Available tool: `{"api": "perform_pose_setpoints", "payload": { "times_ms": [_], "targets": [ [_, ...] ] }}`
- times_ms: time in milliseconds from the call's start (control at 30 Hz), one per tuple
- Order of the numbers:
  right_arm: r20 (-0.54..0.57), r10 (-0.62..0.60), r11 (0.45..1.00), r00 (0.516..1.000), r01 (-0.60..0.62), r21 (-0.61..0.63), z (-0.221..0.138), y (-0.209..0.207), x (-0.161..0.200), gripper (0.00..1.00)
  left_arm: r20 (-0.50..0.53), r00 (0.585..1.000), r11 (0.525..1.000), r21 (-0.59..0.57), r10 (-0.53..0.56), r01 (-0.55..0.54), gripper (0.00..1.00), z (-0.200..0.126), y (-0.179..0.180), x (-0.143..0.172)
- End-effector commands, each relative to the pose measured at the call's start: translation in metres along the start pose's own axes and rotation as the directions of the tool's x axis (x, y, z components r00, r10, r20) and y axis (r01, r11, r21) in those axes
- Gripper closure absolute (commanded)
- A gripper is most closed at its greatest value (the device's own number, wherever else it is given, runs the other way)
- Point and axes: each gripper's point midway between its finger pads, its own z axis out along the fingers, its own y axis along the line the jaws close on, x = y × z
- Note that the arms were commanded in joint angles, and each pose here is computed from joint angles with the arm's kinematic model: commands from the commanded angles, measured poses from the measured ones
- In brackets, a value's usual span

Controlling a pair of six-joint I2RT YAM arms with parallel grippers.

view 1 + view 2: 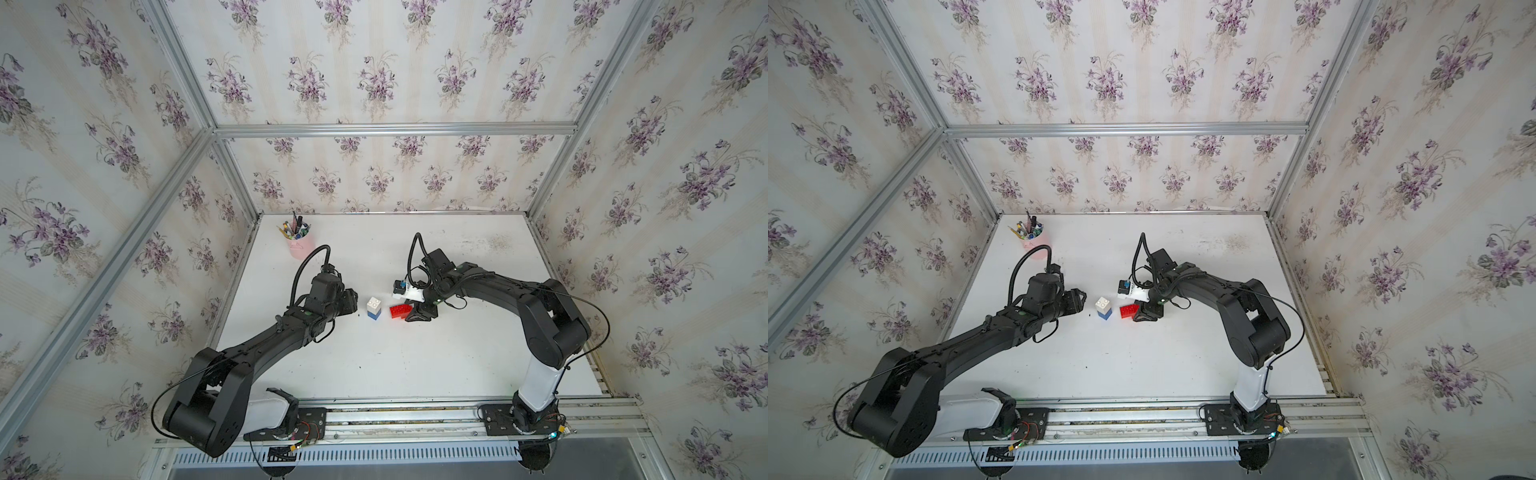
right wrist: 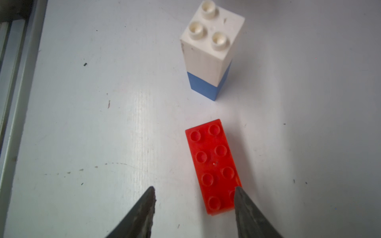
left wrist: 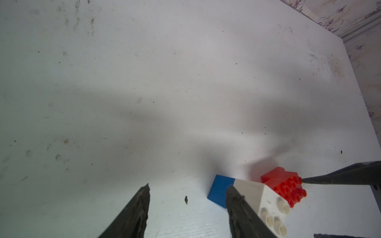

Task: Assemble the letter r with lego
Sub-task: Pick up the lego brick from the center of the board.

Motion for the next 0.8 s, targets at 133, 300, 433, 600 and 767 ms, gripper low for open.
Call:
{"api": "perform_pose_setpoints", "payload": {
  "times_ms": [133,300,433,600,767],
  "targets": [
    [-0.06,-0.006,1.0,0.998,0.007,0.014,0.003,-0.007,0.008,0.4,0.019,1.0,1.0,0.004,0.013,-0.013,0.39,0.0,-0.001,-0.005],
    [-0.001,-0.049,0.997,0.999,0.049,0.052,-0.007,-0.011,-0.008,0.41,0.018,1.0,1.0,-0.01,0.017,-0.016,0.38,-0.001,0.002,-0.003],
    [-0.008,-0.053,0.997,0.999,0.054,0.062,-0.009,-0.015,-0.01,0.41,0.021,1.0,1.0,-0.011,0.016,-0.016,0.38,-0.001,0.002,-0.003],
    [-0.047,-0.053,0.997,0.998,0.055,0.057,-0.003,-0.017,-0.001,0.41,0.018,1.0,1.0,-0.007,0.015,-0.015,0.38,0.0,0.001,-0.003],
    [-0.116,-0.042,0.999,0.992,0.046,0.025,0.006,-0.017,0.014,0.41,0.016,1.0,1.0,-0.015,0.014,-0.014,0.38,0.0,0.004,-0.002]
  ]
}}
